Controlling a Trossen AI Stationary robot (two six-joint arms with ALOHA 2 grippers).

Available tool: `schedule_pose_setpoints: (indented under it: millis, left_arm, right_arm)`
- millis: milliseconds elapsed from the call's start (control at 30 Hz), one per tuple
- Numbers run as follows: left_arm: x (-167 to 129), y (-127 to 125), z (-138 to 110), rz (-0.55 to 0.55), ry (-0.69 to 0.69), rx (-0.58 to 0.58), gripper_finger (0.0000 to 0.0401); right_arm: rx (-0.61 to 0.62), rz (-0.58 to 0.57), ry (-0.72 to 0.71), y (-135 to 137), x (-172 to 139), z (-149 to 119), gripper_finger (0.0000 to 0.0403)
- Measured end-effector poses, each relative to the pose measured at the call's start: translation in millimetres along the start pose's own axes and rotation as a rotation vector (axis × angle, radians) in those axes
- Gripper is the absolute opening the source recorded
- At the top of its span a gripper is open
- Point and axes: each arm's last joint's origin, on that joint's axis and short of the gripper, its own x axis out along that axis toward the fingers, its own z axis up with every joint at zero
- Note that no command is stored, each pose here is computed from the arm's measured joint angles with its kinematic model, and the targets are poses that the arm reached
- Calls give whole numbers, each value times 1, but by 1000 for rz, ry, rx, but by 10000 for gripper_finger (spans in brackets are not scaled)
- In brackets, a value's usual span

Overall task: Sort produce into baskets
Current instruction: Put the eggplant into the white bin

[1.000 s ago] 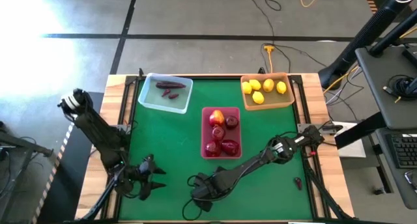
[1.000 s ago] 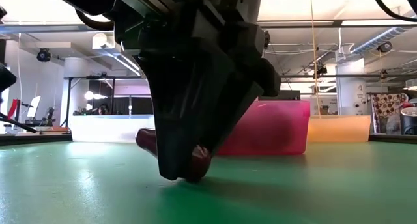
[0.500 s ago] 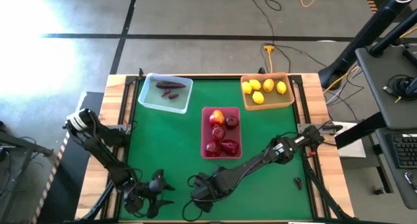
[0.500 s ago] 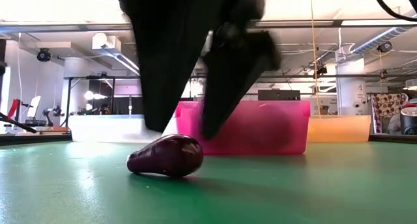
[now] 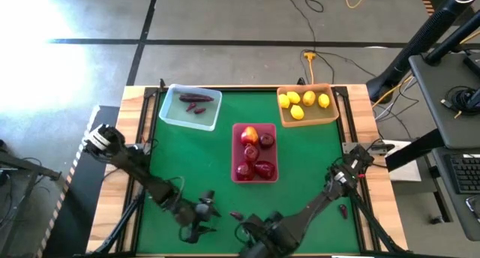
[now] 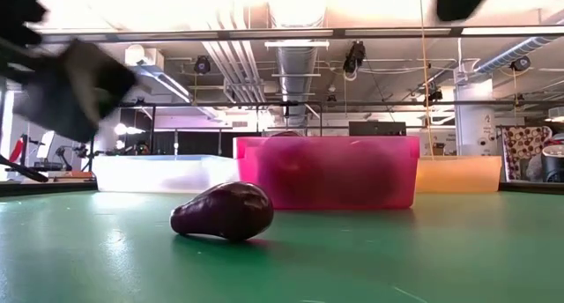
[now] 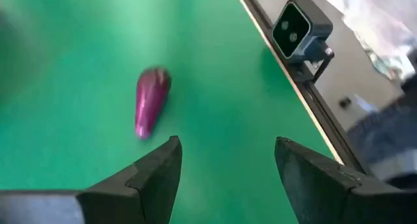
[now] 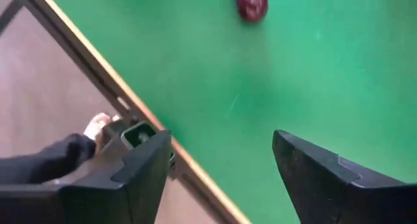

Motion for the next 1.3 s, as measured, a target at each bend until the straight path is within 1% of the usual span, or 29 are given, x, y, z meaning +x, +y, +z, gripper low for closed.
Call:
schedule_pose_setpoints:
  millis: [100, 233, 300, 500, 567, 700, 800, 900, 967, 1033, 1200, 1300]
  left_arm:
    - [13, 9, 14, -49, 22, 52, 229]
    - [23, 16, 25, -21, 52, 56, 229]
    - [28, 19, 31, -13, 38, 65, 229]
    - [39, 38, 41, 45, 29, 64, 229]
    - [43, 43, 39, 62, 36, 89, 229]
    - [56, 46, 26, 73, 77, 132, 229]
    - [67, 47, 18, 70, 71, 120, 229]
    - [75, 48, 12, 67, 44, 77, 226]
    - [78, 48, 11, 63, 30, 49, 216]
    - [79, 49, 10, 69, 29, 17, 198]
    - [80, 50, 9, 82, 29, 1, 125]
    - [77, 50, 10, 84, 46, 0, 79]
  right_arm:
    - [40, 3, -14, 3, 0, -13, 245]
    - [47, 6, -10, 4, -1, -25, 230]
    - [42, 7, -8, 5, -2, -29, 225]
    - [-3, 1, -7, 4, -2, -31, 215]
    - [-32, 1, -6, 4, -2, -31, 214]
    - [-106, -26, -3, 1, -2, -31, 215]
    - [-144, -52, 2, -1, -3, -31, 214]
    - [-162, -64, 5, -3, -5, -31, 214]
    - [-164, -73, 7, -4, -6, -31, 214]
    - [-163, -73, 7, -4, -6, -31, 215]
    - [-162, -72, 7, -4, -6, -31, 214]
    - [-135, -69, 7, -4, -8, -30, 214]
